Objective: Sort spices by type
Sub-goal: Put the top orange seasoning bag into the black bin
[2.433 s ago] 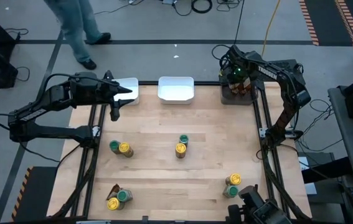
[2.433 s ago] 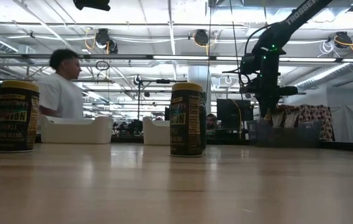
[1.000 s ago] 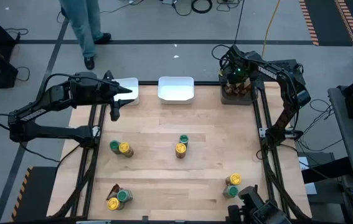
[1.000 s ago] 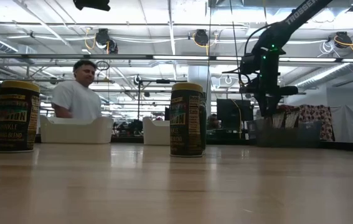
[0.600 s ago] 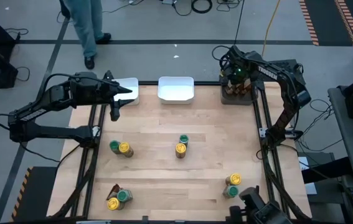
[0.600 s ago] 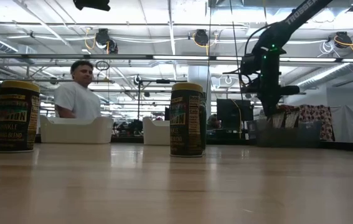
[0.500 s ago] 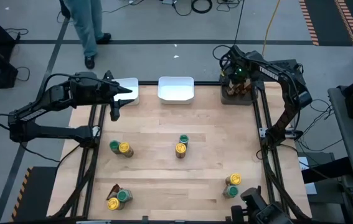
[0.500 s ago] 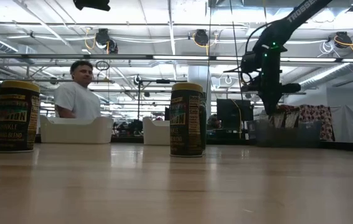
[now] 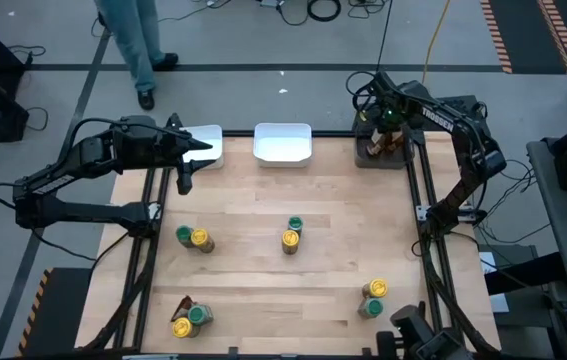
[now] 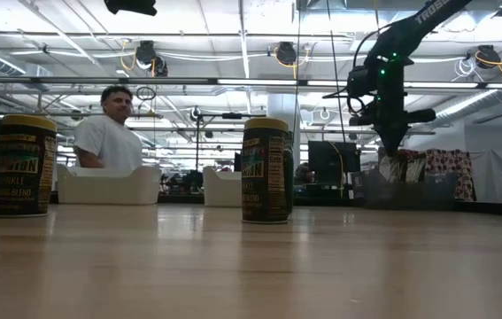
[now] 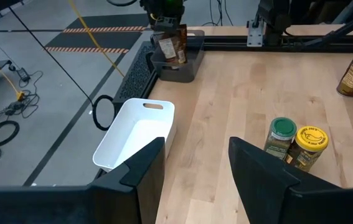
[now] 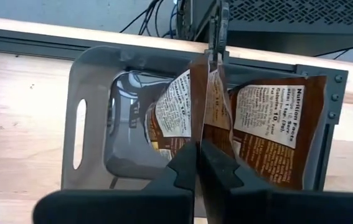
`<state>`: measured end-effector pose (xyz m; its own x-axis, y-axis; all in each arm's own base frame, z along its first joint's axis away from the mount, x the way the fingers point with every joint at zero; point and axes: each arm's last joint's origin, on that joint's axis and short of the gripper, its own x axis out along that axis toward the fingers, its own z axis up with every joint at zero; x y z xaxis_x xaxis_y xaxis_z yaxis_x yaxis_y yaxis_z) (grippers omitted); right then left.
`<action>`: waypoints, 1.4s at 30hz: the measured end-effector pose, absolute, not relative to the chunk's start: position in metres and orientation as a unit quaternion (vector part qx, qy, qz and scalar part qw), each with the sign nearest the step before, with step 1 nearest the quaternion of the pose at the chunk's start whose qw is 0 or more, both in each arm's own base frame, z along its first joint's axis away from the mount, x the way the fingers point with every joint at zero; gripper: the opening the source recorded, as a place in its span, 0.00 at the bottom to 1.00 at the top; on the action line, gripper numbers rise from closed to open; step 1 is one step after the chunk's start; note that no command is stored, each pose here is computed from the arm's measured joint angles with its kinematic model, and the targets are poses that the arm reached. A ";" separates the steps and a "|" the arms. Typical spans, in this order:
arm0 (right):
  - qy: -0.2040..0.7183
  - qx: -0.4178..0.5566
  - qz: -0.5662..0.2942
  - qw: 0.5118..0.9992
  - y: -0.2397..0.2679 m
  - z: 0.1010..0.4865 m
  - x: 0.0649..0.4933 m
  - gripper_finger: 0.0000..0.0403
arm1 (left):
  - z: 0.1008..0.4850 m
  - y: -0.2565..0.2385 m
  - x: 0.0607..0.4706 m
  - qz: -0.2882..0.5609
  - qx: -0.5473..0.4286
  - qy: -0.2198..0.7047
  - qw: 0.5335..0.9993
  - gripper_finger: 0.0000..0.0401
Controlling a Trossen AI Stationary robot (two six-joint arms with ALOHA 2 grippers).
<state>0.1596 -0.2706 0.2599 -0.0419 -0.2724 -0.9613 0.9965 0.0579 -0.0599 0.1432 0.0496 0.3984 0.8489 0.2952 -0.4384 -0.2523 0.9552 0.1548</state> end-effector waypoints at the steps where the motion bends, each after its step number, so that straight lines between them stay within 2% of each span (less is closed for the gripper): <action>1: 0.456 0.398 -0.558 0.568 -0.270 0.260 0.160 0.00 | 0.398 0.050 0.143 0.143 0.046 0.235 0.960 0.45; 12: 0.434 0.423 -0.526 0.596 -0.272 0.261 0.165 0.02 | 0.398 0.050 0.143 0.143 0.044 0.235 0.960 0.45; 19: 0.415 0.418 -0.530 0.611 -0.277 0.261 0.168 0.13 | 0.398 0.050 0.143 0.143 0.044 0.235 0.960 0.45; 25: 0.431 0.419 -0.523 0.605 -0.278 0.251 0.174 0.24 | 0.398 0.050 0.143 0.143 0.044 0.235 0.960 0.45; 30: 0.424 0.420 -0.527 0.605 -0.279 0.250 0.177 0.28 | 0.398 0.050 0.143 0.143 0.042 0.235 0.961 0.45; 34: 0.422 0.422 -0.529 0.603 -0.279 0.250 0.177 0.25 | 0.398 0.050 0.143 0.143 0.042 0.235 0.961 0.45; 42: 0.426 0.420 -0.525 0.606 -0.279 0.250 0.178 0.02 | 0.398 0.050 0.143 0.143 0.043 0.235 0.960 0.45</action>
<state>0.1778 -0.2786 0.2497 0.0866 -0.2780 -0.9567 0.9934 0.0969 0.0618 0.1431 0.0496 0.3983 0.8486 0.2951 -0.4390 -0.2545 0.9553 0.1503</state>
